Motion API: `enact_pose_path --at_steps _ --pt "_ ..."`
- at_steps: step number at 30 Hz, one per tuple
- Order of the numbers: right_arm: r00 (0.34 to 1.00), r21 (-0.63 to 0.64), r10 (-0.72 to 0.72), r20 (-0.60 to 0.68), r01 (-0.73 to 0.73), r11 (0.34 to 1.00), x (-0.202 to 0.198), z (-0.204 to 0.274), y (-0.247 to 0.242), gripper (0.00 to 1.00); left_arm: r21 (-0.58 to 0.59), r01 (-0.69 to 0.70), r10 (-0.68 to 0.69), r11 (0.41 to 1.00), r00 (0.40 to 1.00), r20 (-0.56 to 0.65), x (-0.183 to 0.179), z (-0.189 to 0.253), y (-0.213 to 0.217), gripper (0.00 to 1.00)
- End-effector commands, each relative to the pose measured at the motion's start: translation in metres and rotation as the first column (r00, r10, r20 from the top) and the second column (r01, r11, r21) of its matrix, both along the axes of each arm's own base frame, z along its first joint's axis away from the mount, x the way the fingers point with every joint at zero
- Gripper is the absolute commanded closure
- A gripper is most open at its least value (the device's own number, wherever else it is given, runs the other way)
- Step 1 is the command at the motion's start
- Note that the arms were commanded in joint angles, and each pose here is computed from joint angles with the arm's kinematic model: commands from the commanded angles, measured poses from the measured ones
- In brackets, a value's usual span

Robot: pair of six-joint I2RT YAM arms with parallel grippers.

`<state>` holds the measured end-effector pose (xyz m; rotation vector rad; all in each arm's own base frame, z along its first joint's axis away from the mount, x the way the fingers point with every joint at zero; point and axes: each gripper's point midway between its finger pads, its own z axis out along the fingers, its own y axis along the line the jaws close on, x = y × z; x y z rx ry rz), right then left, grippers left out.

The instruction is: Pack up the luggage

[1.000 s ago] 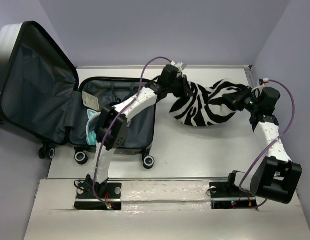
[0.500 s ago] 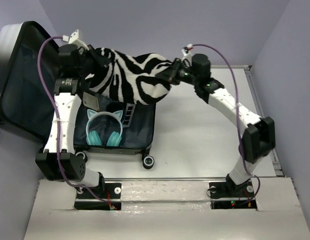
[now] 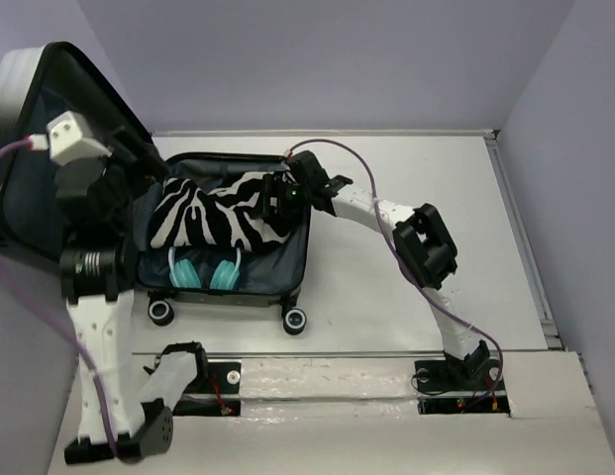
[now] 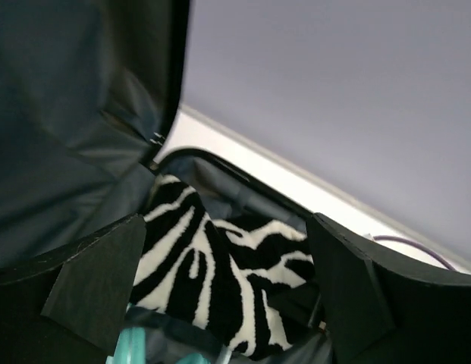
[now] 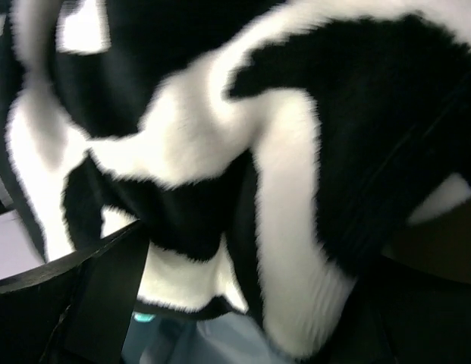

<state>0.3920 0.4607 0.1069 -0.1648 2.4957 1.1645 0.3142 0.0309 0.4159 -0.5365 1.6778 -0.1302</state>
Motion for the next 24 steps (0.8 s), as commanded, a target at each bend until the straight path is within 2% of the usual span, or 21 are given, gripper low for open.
enact_pose_path --at_steps 1,2,3,4,5,6,8,11,13,14,15,16,18,19,20,22,24 --pt "0.976 -0.058 -0.029 0.214 0.042 0.997 0.015 0.077 -0.028 0.13 0.086 -0.278 0.273 0.957 0.96 0.064 -0.094 0.007 0.045 0.03" --pt "0.969 -0.083 -0.007 0.248 0.028 0.996 0.009 0.083 -0.031 0.13 0.086 -0.336 0.329 0.938 0.94 0.088 -0.12 0.0 0.053 0.05" --pt "0.964 -0.126 -0.026 0.266 0.062 0.99 0.012 0.081 -0.041 0.12 0.07 -0.48 0.476 0.875 0.877 0.062 -0.147 -0.014 0.074 0.06" --pt "0.958 -0.139 -0.028 0.285 0.07 0.988 0.011 0.085 -0.046 0.12 0.043 -0.566 0.563 0.824 0.824 0.067 -0.17 -0.021 0.085 0.08" --pt "0.948 -0.143 -0.012 0.317 0.06 0.988 0.003 0.096 -0.05 0.09 0.05 -0.633 0.632 0.773 0.775 0.031 -0.179 -0.042 0.094 0.1" --pt "0.933 -0.138 0.004 0.36 0.05 0.989 -0.001 0.112 -0.056 0.07 0.077 -0.731 0.733 0.678 0.68 0.002 -0.195 -0.066 0.109 0.1" --pt "0.916 -0.129 0.052 0.397 -0.001 0.992 -0.013 0.128 -0.055 0.06 0.114 -0.797 0.802 0.593 0.597 0.003 -0.206 -0.08 0.12 0.1" --pt "0.89 -0.136 0.087 0.448 -0.029 0.99 -0.022 0.145 -0.063 0.01 0.056 -0.831 0.829 0.554 0.556 0.052 -0.207 -0.075 0.124 0.1" --pt "0.868 -0.146 0.132 0.479 -0.069 0.987 -0.032 0.154 -0.07 0.0 0.076 -0.849 0.846 0.523 0.528 0.082 -0.198 -0.069 0.129 0.08" --pt "0.863 -0.15 0.147 0.484 -0.084 0.985 -0.036 0.154 -0.072 0.0 0.121 -0.857 0.857 0.501 0.511 0.073 -0.196 -0.071 0.132 0.08" --pt "0.862 -0.149 0.167 0.478 -0.108 0.983 -0.042 0.152 -0.072 0.0 0.17 -0.879 0.884 0.446 0.462 0.072 -0.196 -0.075 0.137 0.08" --pt "0.867 -0.155 0.184 0.463 -0.125 0.98 -0.049 0.146 -0.075 0.0 0.177 -0.885 0.89 0.431 0.449 0.078 -0.188 -0.077 0.139 0.07" --pt "0.868 -0.167 0.201 0.455 -0.139 0.976 -0.056 0.136 -0.08 0.0 0.262 -0.882 0.909 0.391 0.415 0.044 -0.175 -0.092 0.144 0.07" --pt "0.863 -0.173 0.199 0.465 -0.131 0.976 -0.058 0.135 -0.085 0.0 0.276 -0.877 0.91 0.393 0.414 0.021 -0.168 -0.097 0.147 0.07" --pt "0.868 -0.19 0.203 0.454 -0.128 0.973 -0.061 0.119 -0.089 0.0 0.255 -0.893 0.92 0.371 0.39 0.027 -0.168 -0.093 0.151 0.08" --pt "0.871 -0.197 0.193 0.451 -0.114 0.974 -0.062 0.113 -0.093 0.0 0.321 -0.878 0.926 0.354 0.378 0.012 -0.155 -0.094 0.155 0.1" --pt "0.877 -0.201 0.189 0.442 -0.108 0.974 -0.062 0.109 -0.094 0.0 0.344 -0.881 0.937 0.325 0.349 0.008 -0.15 -0.09 0.161 0.17"
